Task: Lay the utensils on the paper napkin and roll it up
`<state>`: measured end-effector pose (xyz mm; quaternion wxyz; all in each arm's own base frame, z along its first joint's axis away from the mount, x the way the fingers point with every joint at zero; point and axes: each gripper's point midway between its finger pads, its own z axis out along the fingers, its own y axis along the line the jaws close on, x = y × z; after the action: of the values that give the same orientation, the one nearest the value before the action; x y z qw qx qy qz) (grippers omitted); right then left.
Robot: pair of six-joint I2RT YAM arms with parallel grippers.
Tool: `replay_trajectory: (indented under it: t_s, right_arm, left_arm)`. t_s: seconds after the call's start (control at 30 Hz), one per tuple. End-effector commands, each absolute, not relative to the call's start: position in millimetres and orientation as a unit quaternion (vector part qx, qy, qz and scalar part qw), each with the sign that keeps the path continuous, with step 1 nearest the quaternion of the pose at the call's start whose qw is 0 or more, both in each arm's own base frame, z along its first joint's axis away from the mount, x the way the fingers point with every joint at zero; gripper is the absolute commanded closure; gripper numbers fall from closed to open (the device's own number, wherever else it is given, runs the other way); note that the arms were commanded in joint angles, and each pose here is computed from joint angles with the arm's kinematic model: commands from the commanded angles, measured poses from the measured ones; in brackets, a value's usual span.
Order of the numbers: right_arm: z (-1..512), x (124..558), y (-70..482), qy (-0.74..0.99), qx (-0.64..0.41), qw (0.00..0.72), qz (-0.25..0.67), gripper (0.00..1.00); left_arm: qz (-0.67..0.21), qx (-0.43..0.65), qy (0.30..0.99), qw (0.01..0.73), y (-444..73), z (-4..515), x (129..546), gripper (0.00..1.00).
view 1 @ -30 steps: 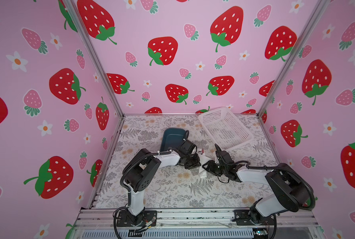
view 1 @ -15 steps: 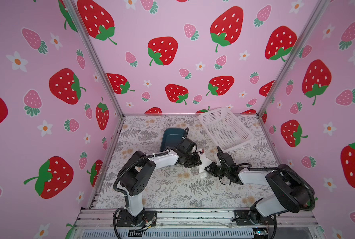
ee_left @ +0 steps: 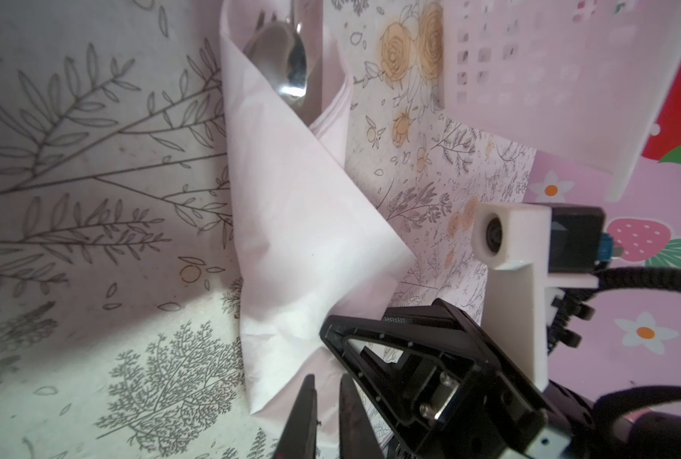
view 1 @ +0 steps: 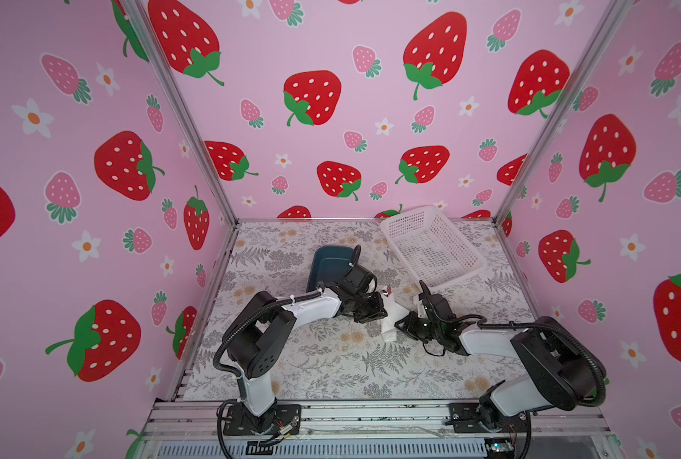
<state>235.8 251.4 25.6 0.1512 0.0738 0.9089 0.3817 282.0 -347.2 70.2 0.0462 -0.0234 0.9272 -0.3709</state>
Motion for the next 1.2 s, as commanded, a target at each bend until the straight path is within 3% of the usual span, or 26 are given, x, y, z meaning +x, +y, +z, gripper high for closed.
replay_trajectory:
  t_s: [0.0, 0.53, 1.17]
  right_arm:
    - [31.0, 240.0, 251.5, 0.905, 0.07, 0.161, 0.388, 0.9]
    - [16.3, 239.2, 245.6, 0.915, 0.076, 0.154, 0.364, 0.91]
    - [16.1, 239.7, 245.0, 0.916, 0.078, 0.153, 0.363, 0.9]
  left_arm:
    - [-0.375, -0.012, 0.927, 0.023, -352.0, 65.1, 268.3, 0.87]
    - [-0.354, 0.022, 0.935, -0.006, -358.0, 50.8, 234.8, 0.91]
    - [-0.34, 0.016, 0.94, -0.003, -364.1, 40.2, 234.2, 0.88]
